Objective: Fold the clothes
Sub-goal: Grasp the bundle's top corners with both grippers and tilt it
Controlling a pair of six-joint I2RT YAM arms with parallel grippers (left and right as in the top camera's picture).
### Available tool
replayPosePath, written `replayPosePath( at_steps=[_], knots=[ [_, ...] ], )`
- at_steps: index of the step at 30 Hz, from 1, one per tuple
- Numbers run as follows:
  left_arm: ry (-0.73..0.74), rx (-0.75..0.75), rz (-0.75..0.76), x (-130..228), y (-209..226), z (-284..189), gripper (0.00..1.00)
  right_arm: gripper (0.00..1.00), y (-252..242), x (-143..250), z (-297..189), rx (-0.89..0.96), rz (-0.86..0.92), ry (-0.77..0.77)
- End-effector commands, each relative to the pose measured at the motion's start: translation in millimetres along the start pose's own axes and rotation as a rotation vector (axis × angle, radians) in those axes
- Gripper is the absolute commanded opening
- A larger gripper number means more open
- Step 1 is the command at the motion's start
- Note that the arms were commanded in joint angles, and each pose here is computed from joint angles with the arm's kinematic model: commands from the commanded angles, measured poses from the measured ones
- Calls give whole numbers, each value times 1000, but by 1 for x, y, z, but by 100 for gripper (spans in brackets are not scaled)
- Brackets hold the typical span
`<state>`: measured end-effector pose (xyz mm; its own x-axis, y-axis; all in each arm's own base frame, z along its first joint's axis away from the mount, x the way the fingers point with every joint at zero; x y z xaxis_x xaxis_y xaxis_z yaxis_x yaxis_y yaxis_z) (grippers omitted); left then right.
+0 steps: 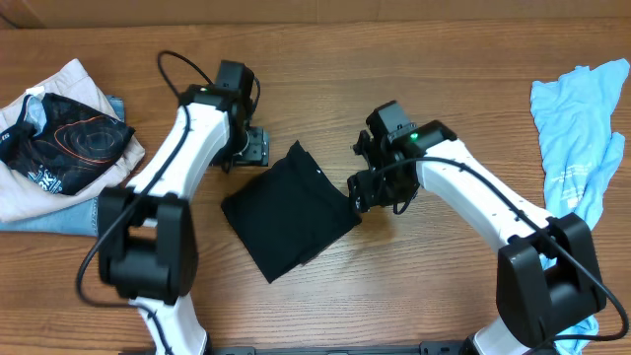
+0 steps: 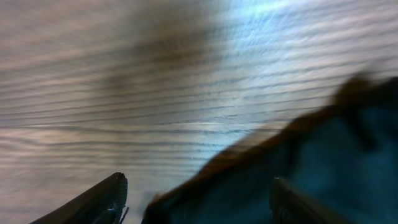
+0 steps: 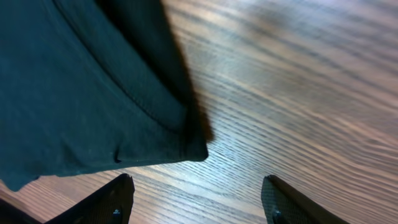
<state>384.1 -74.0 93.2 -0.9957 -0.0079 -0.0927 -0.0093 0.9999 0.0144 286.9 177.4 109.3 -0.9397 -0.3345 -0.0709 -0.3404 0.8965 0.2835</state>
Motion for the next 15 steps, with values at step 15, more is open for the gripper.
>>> replayPosePath(
  at_steps=[15],
  knots=[
    [415, -80, -75, 60, 11, 46, 53, 72, -15, 12, 87, 71, -48, 102]
  ],
)
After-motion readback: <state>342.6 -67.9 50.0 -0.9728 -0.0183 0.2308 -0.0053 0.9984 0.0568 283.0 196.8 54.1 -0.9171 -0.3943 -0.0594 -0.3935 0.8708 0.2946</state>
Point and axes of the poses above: each gripper's point midway between its finger pads, its own z axis out along the fingers, its own y axis along the line the jaws close on, x = y × z, the point moved 5 cm from there along -z, back along the fingers, and after that the axes turned 1 degree about -z, right-handed, at the moved point
